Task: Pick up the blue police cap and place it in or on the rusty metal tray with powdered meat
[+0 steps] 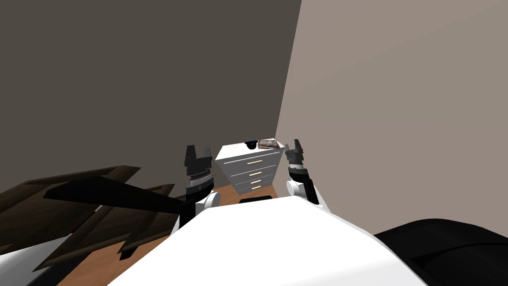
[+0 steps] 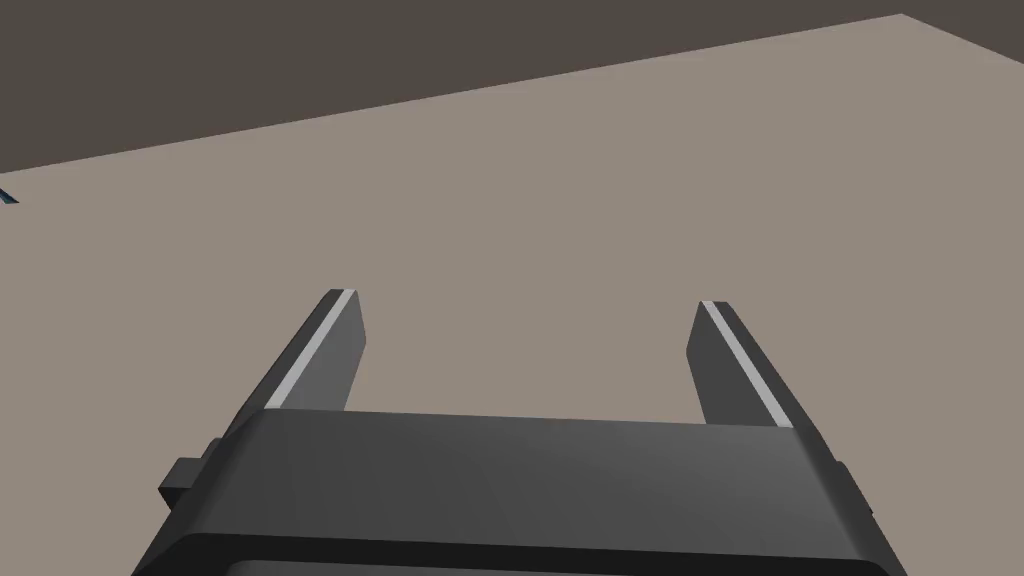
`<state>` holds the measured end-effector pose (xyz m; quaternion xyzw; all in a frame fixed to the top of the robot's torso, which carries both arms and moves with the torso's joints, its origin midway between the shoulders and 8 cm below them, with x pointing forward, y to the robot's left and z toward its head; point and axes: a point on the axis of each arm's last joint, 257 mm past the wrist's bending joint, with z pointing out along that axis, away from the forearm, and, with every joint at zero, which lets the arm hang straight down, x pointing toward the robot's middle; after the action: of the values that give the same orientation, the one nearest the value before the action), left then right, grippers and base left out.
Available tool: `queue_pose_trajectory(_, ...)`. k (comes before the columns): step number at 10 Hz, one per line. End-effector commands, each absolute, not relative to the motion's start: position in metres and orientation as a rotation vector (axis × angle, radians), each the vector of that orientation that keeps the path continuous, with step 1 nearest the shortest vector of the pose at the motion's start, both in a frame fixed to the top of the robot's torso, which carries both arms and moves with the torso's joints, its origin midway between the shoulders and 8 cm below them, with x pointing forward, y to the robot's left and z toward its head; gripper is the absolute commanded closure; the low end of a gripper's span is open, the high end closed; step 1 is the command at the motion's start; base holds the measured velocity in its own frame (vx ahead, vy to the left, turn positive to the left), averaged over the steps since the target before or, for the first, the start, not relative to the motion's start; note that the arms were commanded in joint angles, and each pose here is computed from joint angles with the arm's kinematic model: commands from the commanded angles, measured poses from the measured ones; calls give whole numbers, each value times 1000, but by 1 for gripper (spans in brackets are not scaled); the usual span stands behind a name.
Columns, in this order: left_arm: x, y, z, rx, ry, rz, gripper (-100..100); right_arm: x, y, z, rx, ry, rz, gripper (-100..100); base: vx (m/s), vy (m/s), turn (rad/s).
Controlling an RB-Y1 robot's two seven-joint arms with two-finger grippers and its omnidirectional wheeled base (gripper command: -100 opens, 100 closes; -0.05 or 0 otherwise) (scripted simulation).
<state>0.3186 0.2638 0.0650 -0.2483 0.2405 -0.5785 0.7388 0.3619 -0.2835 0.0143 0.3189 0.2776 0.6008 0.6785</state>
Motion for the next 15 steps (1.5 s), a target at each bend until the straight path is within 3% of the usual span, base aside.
queue_pose_trajectory(1, 319, 264, 65, -545, 528, -1270, 0, 364, -283, 12, 677, 673, 1320, -100, -2, -1, -18)
queue_pose_trajectory(15, 319, 264, 65, -545, 528, -1270, 0, 387, -296, -19, 300, 1062, 979, -100, -2, 13, -12)
